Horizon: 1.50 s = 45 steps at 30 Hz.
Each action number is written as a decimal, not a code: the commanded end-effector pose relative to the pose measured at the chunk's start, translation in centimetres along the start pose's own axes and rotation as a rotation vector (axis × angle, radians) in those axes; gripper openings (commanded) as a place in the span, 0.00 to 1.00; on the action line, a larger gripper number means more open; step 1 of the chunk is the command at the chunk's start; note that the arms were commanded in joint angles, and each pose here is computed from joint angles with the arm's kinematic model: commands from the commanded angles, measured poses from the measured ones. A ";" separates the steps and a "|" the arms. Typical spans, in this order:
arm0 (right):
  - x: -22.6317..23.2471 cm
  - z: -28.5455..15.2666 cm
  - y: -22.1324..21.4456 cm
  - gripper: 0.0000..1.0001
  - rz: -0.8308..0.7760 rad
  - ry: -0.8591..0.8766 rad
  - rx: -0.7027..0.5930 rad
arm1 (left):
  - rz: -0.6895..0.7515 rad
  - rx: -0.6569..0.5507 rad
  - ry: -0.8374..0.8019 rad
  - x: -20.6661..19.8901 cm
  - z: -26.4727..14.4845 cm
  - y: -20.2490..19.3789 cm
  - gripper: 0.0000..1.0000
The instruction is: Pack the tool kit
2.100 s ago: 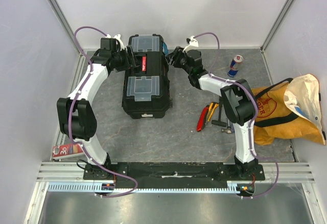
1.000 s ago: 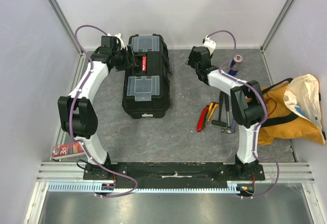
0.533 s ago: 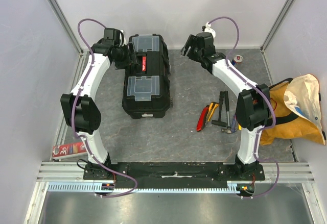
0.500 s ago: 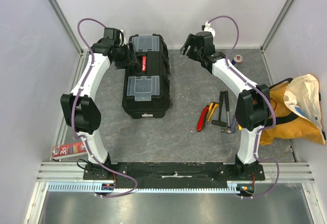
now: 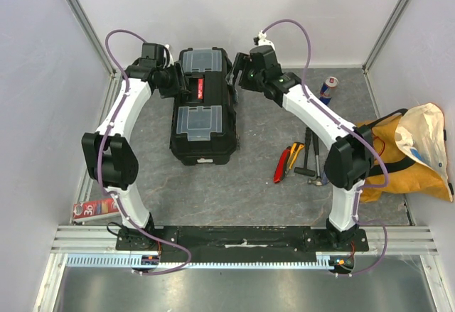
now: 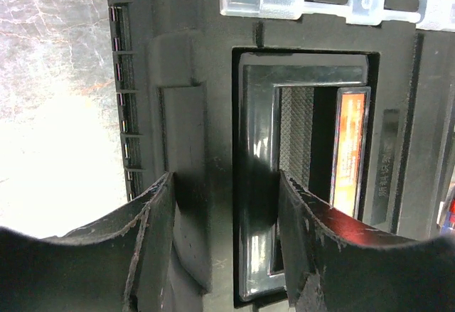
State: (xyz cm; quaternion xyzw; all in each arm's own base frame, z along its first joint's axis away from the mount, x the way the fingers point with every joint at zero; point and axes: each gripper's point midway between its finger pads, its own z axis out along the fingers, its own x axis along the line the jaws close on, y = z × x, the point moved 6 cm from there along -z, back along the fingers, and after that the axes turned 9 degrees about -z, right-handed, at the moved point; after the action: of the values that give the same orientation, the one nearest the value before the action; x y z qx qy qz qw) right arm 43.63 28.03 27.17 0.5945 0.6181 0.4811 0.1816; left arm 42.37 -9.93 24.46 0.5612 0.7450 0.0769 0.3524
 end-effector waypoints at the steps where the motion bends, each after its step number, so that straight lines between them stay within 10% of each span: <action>1: 1.4 -4.5 2.9 0.79 -0.007 0.040 -0.075 | 0.080 0.130 -0.107 -1.6 0.0 -4.2 0.33; 12: 3.1 -6.6 2.1 0.80 0.005 0.080 -0.055 | 0.096 0.190 -0.139 -3.0 -1.0 -9.9 0.29; 21: 5.8 -7.5 1.2 0.80 0.084 0.135 -0.010 | 0.014 -0.068 -0.053 -4.2 -6.3 -5.3 0.70; 31: 9.7 -5.8 -0.9 0.79 0.092 0.179 0.057 | -0.033 -0.359 -0.025 -3.3 -12.9 -2.6 0.73; 45: 12.3 -1.2 -4.2 0.76 0.066 0.049 0.101 | 0.013 -0.383 0.082 -0.5 -14.1 -3.0 0.74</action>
State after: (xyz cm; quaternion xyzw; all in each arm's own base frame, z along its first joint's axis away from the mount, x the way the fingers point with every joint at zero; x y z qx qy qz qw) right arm 36.76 39.22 27.03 0.5947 0.6488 0.4656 0.0933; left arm 31.70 -8.94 32.48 0.4925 0.7322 0.2009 0.4254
